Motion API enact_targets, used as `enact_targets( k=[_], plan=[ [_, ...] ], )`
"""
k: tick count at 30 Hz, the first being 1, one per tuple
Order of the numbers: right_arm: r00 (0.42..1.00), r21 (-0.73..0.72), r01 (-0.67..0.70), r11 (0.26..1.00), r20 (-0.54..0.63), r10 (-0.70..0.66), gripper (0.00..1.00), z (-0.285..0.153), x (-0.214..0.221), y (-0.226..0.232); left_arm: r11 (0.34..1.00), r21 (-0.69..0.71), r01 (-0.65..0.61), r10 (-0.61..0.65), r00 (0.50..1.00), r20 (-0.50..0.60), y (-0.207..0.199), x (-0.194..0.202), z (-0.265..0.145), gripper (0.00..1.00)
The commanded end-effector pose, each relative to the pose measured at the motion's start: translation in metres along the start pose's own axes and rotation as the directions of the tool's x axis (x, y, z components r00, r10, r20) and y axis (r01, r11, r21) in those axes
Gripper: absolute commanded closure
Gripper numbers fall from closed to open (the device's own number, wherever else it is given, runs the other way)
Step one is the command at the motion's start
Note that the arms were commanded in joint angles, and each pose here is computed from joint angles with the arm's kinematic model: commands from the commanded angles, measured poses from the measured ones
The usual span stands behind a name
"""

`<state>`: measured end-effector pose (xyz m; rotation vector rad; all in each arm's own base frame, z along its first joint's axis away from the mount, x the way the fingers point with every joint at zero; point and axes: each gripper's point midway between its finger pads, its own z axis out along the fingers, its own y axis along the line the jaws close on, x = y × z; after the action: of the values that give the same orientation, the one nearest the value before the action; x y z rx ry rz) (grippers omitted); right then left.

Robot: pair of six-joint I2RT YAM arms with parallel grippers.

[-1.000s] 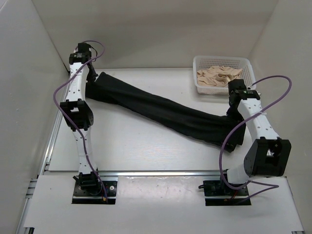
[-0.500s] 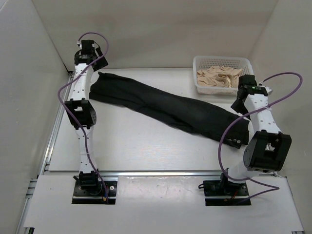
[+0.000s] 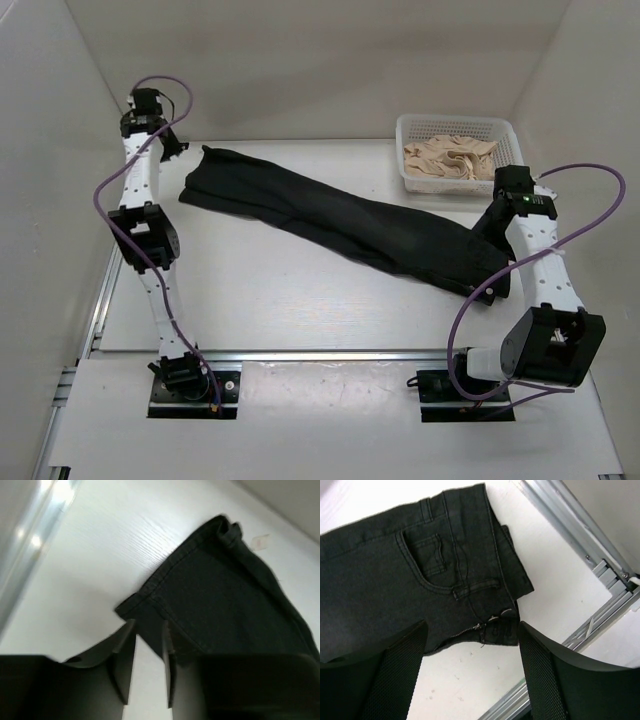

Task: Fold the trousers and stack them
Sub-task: Fold the trousers

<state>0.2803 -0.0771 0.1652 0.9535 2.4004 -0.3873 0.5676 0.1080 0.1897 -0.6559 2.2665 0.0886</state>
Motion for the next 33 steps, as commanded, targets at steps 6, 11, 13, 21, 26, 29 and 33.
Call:
enact_targets(
  k=[6,11,13,21,26,29,33],
  plan=[
    [0.999,-0.029,0.039,0.999,-0.021,-0.039,0.27,0.000,0.005,0.004,1.000,-0.016,-0.027,0.024,0.989,-0.145,-0.025,0.058,0.062,0.43],
    [0.998,-0.029,0.046,0.999,-0.041,-0.047,0.27,0.004,0.008,0.006,0.999,-0.047,-0.002,-0.005,0.988,-0.156,-0.023,0.072,0.090,0.46],
    [0.997,-0.024,0.050,0.998,-0.049,-0.051,0.27,0.007,0.009,0.007,0.998,-0.055,0.004,-0.014,0.985,-0.172,-0.021,0.079,0.095,0.47],
    [0.997,-0.028,0.056,0.998,-0.043,-0.057,0.27,0.007,0.002,0.010,0.999,-0.041,0.022,-0.029,0.981,-0.192,-0.028,0.094,0.103,0.52],
    [0.997,-0.033,0.059,0.998,-0.056,-0.061,0.25,0.009,0.005,0.012,1.000,-0.023,0.015,-0.020,0.978,-0.208,-0.030,0.100,0.109,0.56],
    [0.993,-0.091,0.057,0.994,-0.098,-0.066,0.24,0.007,0.014,0.022,1.000,-0.024,0.006,-0.011,0.980,-0.201,-0.030,0.094,0.102,0.90],
    [0.966,-0.250,0.026,0.968,-0.243,-0.089,0.26,0.005,0.051,0.047,0.999,-0.049,0.016,-0.021,0.995,-0.100,-0.026,0.053,0.064,0.90]
  ],
)
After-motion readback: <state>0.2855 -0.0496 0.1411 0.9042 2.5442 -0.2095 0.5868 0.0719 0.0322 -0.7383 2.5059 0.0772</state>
